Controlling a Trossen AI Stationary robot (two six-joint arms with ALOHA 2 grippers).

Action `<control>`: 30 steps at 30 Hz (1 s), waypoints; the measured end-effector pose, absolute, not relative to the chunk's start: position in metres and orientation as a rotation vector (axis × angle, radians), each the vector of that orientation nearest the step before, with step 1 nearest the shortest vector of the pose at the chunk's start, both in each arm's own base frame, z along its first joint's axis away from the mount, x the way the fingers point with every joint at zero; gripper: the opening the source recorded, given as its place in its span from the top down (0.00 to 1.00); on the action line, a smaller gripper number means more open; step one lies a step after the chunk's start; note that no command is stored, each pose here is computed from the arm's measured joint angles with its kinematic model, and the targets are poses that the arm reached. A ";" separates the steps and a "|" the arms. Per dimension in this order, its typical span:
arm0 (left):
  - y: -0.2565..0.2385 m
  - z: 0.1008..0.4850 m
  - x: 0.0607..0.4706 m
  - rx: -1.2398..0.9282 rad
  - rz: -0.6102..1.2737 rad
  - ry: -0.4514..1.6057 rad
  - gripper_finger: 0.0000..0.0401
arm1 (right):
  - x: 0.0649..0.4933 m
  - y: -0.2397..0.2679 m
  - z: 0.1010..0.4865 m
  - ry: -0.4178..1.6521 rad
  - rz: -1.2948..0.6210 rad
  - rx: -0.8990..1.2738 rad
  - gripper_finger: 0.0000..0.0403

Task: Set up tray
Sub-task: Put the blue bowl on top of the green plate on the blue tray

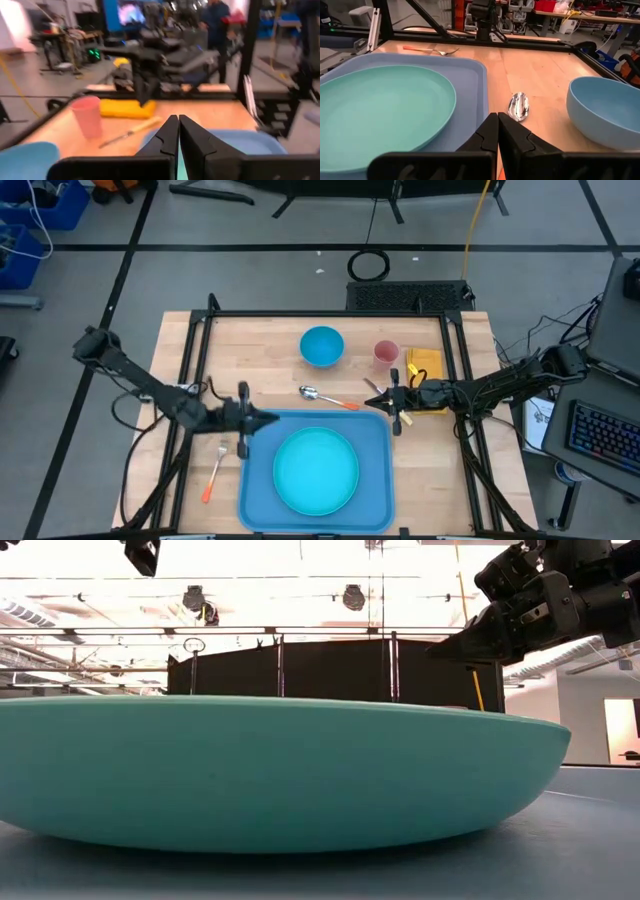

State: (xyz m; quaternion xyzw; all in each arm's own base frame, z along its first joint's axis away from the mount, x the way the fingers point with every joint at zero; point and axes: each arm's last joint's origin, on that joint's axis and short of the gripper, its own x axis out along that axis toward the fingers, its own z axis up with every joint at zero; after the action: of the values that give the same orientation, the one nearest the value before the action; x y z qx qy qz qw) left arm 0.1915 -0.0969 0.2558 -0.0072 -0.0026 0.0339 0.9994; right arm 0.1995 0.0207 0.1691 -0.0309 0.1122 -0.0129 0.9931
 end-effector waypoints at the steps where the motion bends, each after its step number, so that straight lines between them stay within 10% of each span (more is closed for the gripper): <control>1: -0.092 0.260 0.190 -0.003 0.083 -0.018 0.98 | 0.200 0.021 0.169 0.225 -0.026 -0.062 1.00; 18: -0.065 0.271 0.186 0.004 0.195 -0.051 0.90 | 0.198 0.021 0.163 0.292 -0.024 -0.060 0.96; 30: -0.058 0.271 0.188 0.042 0.251 -0.046 0.90 | 0.198 0.019 0.163 0.291 -0.062 -0.045 0.71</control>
State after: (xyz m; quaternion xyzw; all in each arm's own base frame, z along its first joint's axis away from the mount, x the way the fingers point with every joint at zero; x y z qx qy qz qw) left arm 0.1876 -0.0577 0.2715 0.0208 -0.0231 0.1254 0.9916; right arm 0.1983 0.0192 0.1633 -0.0223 0.1448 -0.0309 0.9887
